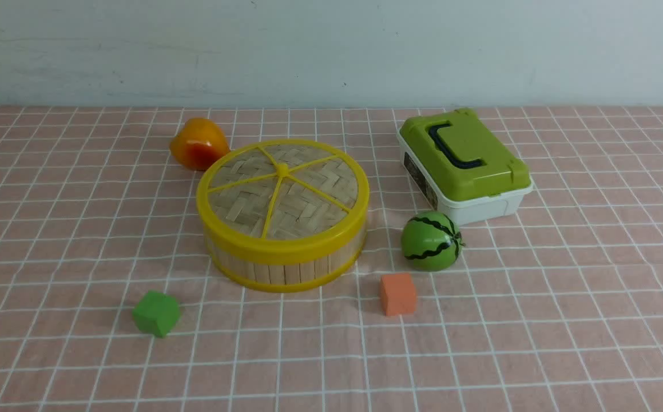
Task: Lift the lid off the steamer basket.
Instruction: Use the left arm to lift the lid of the steamer
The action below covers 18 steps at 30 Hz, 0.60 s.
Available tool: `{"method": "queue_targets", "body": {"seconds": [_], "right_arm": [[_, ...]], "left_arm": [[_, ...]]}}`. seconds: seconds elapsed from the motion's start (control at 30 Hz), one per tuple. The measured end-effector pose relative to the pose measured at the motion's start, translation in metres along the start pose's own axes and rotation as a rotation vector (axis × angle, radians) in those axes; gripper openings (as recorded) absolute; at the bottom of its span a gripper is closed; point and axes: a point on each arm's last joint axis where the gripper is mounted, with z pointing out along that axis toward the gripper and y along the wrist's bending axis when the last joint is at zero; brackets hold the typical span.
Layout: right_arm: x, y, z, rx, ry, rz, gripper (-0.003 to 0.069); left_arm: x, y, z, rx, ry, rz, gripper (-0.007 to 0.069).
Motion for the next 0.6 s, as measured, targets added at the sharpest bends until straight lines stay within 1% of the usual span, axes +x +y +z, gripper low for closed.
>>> {"method": "queue_targets", "body": {"seconds": [0.6], "right_arm": [[0.0000, 0.0000, 0.0000, 0.000, 0.000, 0.000, 0.0241]], "left_arm": [[0.0000, 0.0000, 0.0000, 0.000, 0.000, 0.000, -0.0003]]}}
